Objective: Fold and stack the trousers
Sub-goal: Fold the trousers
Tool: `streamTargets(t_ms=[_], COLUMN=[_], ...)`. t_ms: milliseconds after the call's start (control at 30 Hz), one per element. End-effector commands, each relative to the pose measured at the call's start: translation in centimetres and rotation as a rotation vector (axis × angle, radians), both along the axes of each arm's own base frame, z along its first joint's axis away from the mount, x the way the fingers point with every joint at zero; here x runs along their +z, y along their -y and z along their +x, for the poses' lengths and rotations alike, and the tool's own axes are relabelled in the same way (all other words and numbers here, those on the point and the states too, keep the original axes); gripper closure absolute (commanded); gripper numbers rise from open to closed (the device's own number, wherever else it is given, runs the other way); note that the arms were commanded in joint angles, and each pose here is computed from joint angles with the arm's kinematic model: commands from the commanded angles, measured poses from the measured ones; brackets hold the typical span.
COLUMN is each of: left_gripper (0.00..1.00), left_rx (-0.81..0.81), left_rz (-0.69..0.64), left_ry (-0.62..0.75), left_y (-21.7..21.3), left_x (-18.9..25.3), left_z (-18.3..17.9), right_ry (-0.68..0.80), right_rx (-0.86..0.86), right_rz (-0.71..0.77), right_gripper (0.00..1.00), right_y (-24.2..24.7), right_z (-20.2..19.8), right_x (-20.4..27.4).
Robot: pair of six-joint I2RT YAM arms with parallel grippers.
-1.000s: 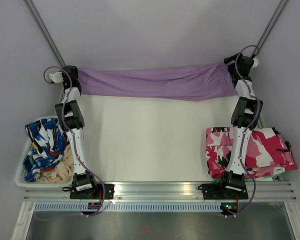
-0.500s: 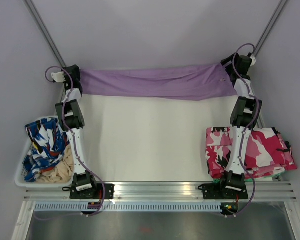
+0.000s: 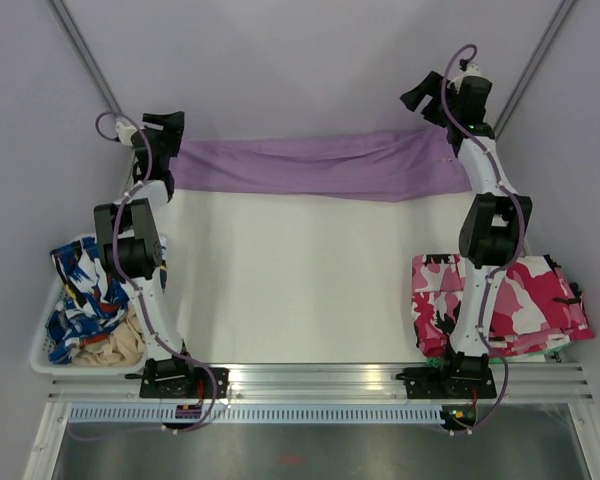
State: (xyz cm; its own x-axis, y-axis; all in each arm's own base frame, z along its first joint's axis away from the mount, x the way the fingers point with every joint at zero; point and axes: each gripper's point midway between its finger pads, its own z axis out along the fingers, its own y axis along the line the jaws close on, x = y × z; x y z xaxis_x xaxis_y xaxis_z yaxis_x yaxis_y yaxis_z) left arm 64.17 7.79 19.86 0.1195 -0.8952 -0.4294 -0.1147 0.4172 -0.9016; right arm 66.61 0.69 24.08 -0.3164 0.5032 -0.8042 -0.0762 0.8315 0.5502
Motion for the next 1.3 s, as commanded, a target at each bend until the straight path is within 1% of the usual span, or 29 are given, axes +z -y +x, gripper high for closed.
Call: streamTargets(t_ms=[0,33,67,100,133,167,200,233,267,300,333,367,400,433,500,533,567,600,633,800,867,900,1033,1067,1100,1167,1200,1233,1267], left_gripper=[0.22,0.22,0.22,0.23,0.24,0.27,0.29,0.31,0.37,0.41,0.44,0.52,0.56,0.6,0.68,0.71,0.75,0.77,0.81,0.83,0.83,0.83,0.83,0.83,0.83,0.82,0.82,0.82,0.82], left_rx=[-0.18,-0.209,-0.252,-0.269,-0.333,-0.379,-0.409,-0.446,-0.488,-0.517,-0.554,-0.583,-0.59,-0.6,-0.62,-0.623,-0.629,-0.625,-0.625,-0.666,-0.684,-0.692,-0.72,-0.721,-0.72,-0.721,-0.719,-0.719,-0.716], left_rz=[0.099,0.084,0.07,0.047,0.021,-0.014,-0.032,-0.051,-0.068,-0.076,-0.079,-0.082,-0.087,-0.09,-0.091,-0.088,-0.085,-0.086,-0.079,-0.045,-0.019,-0.013,0.045,0.051,0.054,0.059,0.062,0.063,0.066], left_ry=[0.043,-0.014,-0.012,-0.038,-0.052,-0.03,-0.059,-0.061,-0.029,-0.05,-0.05,-0.045,-0.065,-0.07,-0.102,-0.114,-0.126,-0.155,-0.166,-0.2,-0.215,-0.221,-0.272,-0.289,-0.298,-0.304,-0.322,-0.308,-0.305], left_y=[7.9,9.4,11.9,12.6,15.6,18.1,19.4,20.9,23.3,24.6,26.0,27.9,28.6,29.3,30.7,30.9,31.2,31.1,31.1,31.4,31.4,31.3,31.3,31.1,31.2,31.2,31.2,31.3,31.3], left_x=[3.4,2.2,2.4,1.1,0.5,1.1,-1.1,-1.5,-0.6,-2.4,-2.7,-2.4,-3.6,-3.9,-4.9,-5.4,-5.8,-6.6,-6.9,-7.5,-7.7,-7.7,-8.9,-9.3,-9.8,-10.3,-11.5,-11.2,-11.3], left_z=[-0.4,-0.4,-0.1,0.3,0.3,0.6,1.1,1.3,1.5,1.8,1.7,1.6,1.6,1.5,1.1,1.0,0.9,0.7,0.6,-0.5,-1.3,-1.6,-2.7,-2.9,-2.8,-2.6,-2.5,-2.0,-1.6], right_ry=[-0.025,-0.05,-0.06,-0.065,-0.084,-0.081,-0.099,-0.117,-0.104,-0.117,-0.117,-0.123,-0.125,-0.133,-0.155,-0.162,-0.178,-0.186,-0.208,-0.265,-0.258,-0.274,-0.221,-0.182,-0.174,-0.119,-0.127,-0.095,-0.09], right_rx=[0.222,0.24,0.292,0.31,0.331,0.369,0.386,0.41,0.45,0.461,0.465,0.475,0.481,0.488,0.509,0.514,0.516,0.52,0.519,0.49,0.44,0.418,0.315,0.283,0.266,0.202,0.188,0.166,0.152], right_rz=[-0.024,-0.013,-0.01,-0.012,-0.021,-0.06,-0.085,-0.106,-0.153,-0.163,-0.166,-0.162,-0.163,-0.168,-0.194,-0.204,-0.218,-0.233,-0.243,-0.281,-0.332,-0.35,-0.381,-0.35,-0.341,-0.314,-0.305,-0.291,-0.267], right_gripper=[0.02,0.02,0.03,0.03,0.04,0.04,0.05,0.08,0.11,0.14,0.23,0.3,0.39,0.56,0.67,0.77,0.81,0.9,0.92,0.92,0.92,0.92,0.9,0.89,0.88,0.87,0.87,0.86,0.85], right_y=[-8.2,-9.3,-12.4,-13.3,-14.4,-16.1,-16.7,-17.5,-18.5,-18.8,-19.0,-19.2,-19.3,-19.4,-19.7,-19.8,-20.1,-20.1,-20.3,-20.1,-19.2,-18.7,-17.5,-17.5,-17.5,-17.2,-17.1,-17.1,-17.1], right_z=[-1.3,-1.3,-1.8,-1.9,-2.0,-2.4,-2.7,-2.9,-3.2,-3.6,-3.7,-4.0,-4.2,-4.4,-5.1,-5.3,-5.7,-5.9,-6.2,-5.9,-4.8,-4.4,-1.4,-0.4,0.1,1.9,2.4,3.2,3.7], right_x=[-2.4,-3.7,-4.3,-4.9,-6.2,-6.9,-7.7,-9.0,-9.3,-9.8,-9.8,-10.1,-10.2,-10.6,-11.5,-11.8,-12.6,-13.1,-14.2,-18.2,-18.7,-19.9,-19.3,-18.5,-19.0,-17.6,-18.8,-17.6,-18.1])
